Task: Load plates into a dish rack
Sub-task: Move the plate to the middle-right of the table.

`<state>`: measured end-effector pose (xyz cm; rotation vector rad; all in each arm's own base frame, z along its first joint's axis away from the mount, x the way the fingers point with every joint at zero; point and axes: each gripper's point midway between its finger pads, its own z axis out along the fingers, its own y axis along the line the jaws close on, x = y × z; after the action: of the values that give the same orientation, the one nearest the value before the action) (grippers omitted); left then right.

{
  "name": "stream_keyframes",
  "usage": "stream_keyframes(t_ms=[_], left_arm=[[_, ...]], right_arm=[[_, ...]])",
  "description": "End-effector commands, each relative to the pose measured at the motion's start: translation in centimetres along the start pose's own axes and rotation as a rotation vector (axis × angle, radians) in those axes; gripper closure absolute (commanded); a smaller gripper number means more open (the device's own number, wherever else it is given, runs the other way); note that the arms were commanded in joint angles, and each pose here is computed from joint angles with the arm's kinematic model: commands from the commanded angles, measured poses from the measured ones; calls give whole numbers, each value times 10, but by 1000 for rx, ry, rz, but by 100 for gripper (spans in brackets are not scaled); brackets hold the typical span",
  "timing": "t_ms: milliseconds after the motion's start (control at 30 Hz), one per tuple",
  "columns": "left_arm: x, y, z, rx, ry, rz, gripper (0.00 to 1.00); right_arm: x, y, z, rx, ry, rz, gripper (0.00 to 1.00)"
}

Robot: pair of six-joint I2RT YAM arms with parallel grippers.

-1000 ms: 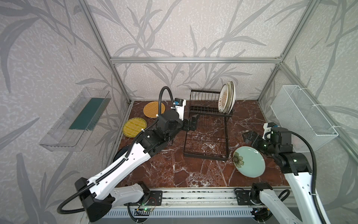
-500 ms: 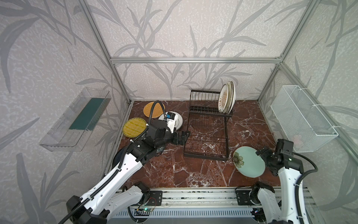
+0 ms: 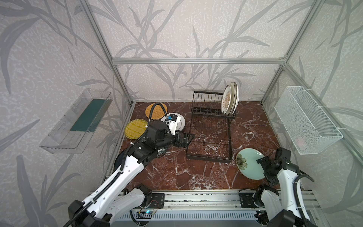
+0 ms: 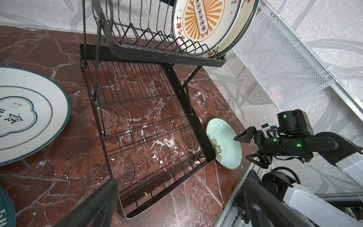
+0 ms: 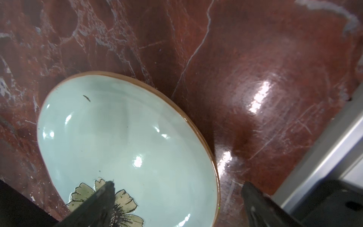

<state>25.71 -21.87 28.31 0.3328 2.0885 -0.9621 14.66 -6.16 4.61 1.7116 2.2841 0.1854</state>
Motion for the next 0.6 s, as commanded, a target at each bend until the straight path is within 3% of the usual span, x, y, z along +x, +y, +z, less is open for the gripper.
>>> stream_keyframes(t_ms=[0,233,567], left_arm=[[-3,-2,-3,25,-20,-9,1],[-9,4,-5,17,-44,-30,1],[-11,10,-5,12,-55,-45,1]], right_arm=[[5,7,8,-55,29,43,1],[20,20,29,-138,119,73,1],[2,56,54,-284,105,127,1]])
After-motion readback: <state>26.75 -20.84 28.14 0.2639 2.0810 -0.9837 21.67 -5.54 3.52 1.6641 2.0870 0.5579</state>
